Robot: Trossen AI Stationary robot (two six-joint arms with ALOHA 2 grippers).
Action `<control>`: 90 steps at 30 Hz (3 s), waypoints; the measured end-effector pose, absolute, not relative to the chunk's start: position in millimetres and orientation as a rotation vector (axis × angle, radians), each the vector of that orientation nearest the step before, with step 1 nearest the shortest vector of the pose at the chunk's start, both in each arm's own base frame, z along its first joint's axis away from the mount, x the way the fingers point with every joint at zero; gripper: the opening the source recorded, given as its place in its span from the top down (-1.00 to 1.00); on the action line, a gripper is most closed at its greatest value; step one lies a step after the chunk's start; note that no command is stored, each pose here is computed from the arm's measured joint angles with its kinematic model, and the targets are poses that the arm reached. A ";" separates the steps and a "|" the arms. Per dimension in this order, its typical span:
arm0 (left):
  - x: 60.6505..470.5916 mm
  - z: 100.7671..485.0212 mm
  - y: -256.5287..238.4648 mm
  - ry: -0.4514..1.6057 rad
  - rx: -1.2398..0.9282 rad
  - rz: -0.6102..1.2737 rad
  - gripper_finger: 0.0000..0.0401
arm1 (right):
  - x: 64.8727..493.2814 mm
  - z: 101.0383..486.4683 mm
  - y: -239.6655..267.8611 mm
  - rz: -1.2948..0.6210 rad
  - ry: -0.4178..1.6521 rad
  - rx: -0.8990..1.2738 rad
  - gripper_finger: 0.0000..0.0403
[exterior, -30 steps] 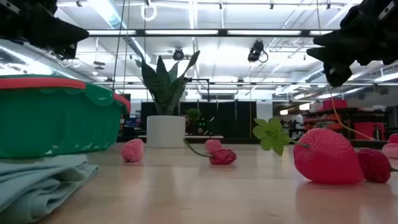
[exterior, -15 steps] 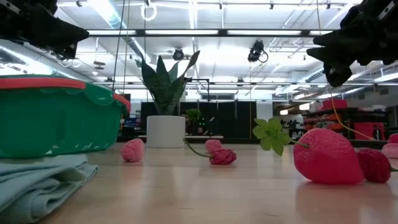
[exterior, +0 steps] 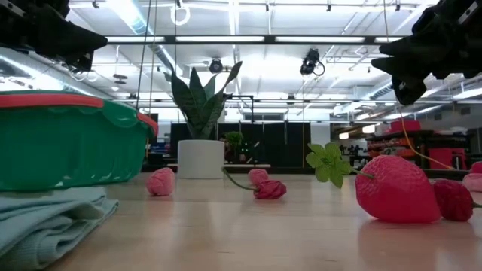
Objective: Pick and placing Produce into tupperware
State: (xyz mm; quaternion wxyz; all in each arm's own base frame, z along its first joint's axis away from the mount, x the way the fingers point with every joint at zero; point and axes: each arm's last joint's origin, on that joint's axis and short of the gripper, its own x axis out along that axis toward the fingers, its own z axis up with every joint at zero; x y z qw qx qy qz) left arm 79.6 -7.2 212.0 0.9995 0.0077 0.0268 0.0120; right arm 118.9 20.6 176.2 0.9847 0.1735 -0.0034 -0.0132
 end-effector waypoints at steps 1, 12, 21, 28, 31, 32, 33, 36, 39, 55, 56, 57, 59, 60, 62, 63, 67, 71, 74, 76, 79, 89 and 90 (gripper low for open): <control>79.7 212.0 -7.2 0.054 0.015 0.024 0.86 | 118.9 176.2 20.6 -0.026 -0.007 0.349 0.34; 79.7 212.0 -7.2 0.054 0.016 0.025 0.83 | 118.9 176.2 20.6 -0.027 -0.007 0.349 0.34; 79.6 212.1 -7.2 0.053 0.016 0.024 0.88 | 118.9 176.2 20.6 -0.027 -0.007 0.349 0.34; 79.7 212.4 -7.2 0.050 0.013 0.024 0.84 | 118.9 176.2 20.6 -0.027 -0.007 0.349 0.34; 79.8 215.9 -7.2 0.014 0.017 0.025 0.83 | 118.9 176.1 20.6 -0.027 -0.006 0.349 0.34; 79.8 217.6 -7.2 -0.003 0.006 0.025 0.83 | 118.9 176.2 20.6 -0.026 -0.007 0.349 0.34; 79.8 219.4 -7.2 -0.022 -0.013 0.024 0.84 | 118.9 176.2 20.6 -0.027 -0.007 0.349 0.34; 79.4 226.4 -7.1 -0.095 -0.094 0.021 0.86 | 118.9 176.2 20.6 -0.027 -0.007 0.349 0.34; 78.8 230.7 -7.0 -0.138 -0.120 0.018 0.88 | 118.9 176.2 20.6 -0.027 -0.007 0.349 0.34; 78.8 231.0 -7.1 -0.141 -0.094 0.019 0.80 | 118.9 176.3 20.5 -0.027 -0.007 0.349 0.34; 78.8 231.0 -7.0 -0.141 -0.088 0.020 0.78 | 118.9 176.2 20.6 -0.027 -0.007 0.349 0.34; 78.8 231.0 -7.0 -0.141 -0.086 0.021 0.76 | 118.9 176.2 20.6 -0.027 -0.007 0.349 0.34; 78.8 231.0 -7.0 -0.141 -0.094 0.020 0.70 | 118.9 176.3 20.5 -0.028 -0.007 0.334 0.34; 78.8 230.9 -7.0 -0.141 -0.104 0.019 0.67 | 119.0 176.4 20.4 -0.029 -0.008 0.320 0.34; 78.8 230.9 -7.0 -0.141 -0.124 0.018 0.59 | 119.0 177.5 20.3 -0.027 -0.020 0.333 0.34; 78.8 230.9 -7.0 -0.141 -0.128 0.018 0.55 | 118.9 178.4 20.3 -0.025 -0.030 0.350 0.34; 78.8 230.9 -6.4 -0.142 -0.134 0.038 0.41 | 118.3 186.8 20.2 -0.010 -0.115 0.384 0.34; 78.7 230.9 -5.4 -0.142 -0.115 0.074 0.31 | 117.0 195.2 19.8 -0.003 -0.199 0.331 0.34; 78.7 230.9 -5.4 -0.142 -0.102 0.076 0.26 | 117.0 195.3 19.8 -0.005 -0.201 0.312 0.34; 78.7 230.8 -5.4 -0.142 -0.109 0.076 0.24 | 117.0 195.5 19.8 -0.002 -0.203 0.339 0.34; 78.7 230.8 -5.4 -0.141 -0.094 0.077 0.23 | 117.2 204.9 18.9 -0.005 -0.230 0.329 0.34; 78.7 230.7 -4.2 -0.142 -0.098 0.118 0.31 | 134.6 315.7 20.6 -0.117 0.023 0.132 0.34; 78.7 230.7 -4.2 -0.142 -0.098 0.118 0.31 | 140.4 322.2 21.3 -0.144 0.112 0.130 0.34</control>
